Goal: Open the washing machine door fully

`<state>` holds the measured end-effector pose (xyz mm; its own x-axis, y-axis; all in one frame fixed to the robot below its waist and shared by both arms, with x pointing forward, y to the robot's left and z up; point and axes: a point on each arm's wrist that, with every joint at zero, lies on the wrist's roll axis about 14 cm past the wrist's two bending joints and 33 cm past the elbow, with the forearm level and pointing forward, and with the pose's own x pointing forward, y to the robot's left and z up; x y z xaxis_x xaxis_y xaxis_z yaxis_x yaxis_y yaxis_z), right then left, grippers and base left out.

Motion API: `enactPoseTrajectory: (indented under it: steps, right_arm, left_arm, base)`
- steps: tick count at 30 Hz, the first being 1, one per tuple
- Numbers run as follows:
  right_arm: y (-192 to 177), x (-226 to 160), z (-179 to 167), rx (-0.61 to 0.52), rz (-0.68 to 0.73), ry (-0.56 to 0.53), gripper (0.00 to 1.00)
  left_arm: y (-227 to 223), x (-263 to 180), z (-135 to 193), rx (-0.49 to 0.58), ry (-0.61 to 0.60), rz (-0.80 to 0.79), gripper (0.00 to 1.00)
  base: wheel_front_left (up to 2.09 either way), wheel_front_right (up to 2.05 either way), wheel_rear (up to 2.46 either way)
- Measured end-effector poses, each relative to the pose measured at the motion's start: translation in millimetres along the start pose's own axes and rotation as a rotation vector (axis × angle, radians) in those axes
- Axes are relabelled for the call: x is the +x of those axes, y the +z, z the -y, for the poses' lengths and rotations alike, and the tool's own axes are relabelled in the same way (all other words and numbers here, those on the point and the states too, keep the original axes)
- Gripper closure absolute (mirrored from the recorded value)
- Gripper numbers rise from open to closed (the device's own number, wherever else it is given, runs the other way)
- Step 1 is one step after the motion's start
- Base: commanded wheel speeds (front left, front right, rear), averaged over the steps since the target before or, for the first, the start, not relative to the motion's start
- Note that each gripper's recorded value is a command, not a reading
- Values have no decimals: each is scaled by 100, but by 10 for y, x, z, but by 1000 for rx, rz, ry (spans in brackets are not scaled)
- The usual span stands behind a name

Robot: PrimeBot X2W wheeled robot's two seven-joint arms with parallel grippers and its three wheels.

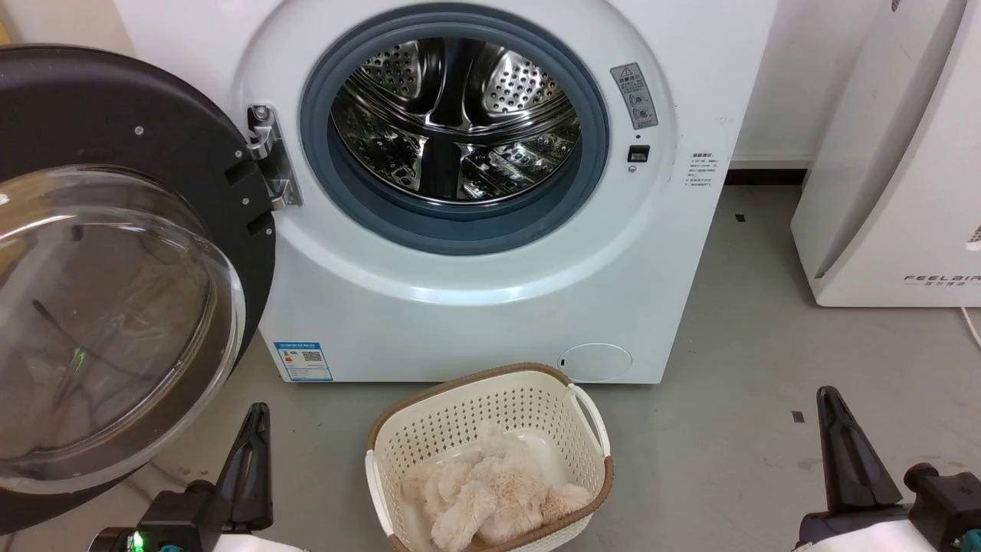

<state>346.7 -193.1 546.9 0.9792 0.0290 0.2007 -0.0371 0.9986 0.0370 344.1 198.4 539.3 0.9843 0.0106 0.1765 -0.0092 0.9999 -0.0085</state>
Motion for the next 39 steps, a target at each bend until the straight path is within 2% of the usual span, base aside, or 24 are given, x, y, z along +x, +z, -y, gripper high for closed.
enactPoseTrajectory:
  steps: [39]
  right_arm:
    - [-150, 26, -97, -17, -91, 31, 100]
  left_arm:
    - [-116, 43, 69, 12, -6, -79, 100]
  base:
    - [0, 0, 0]
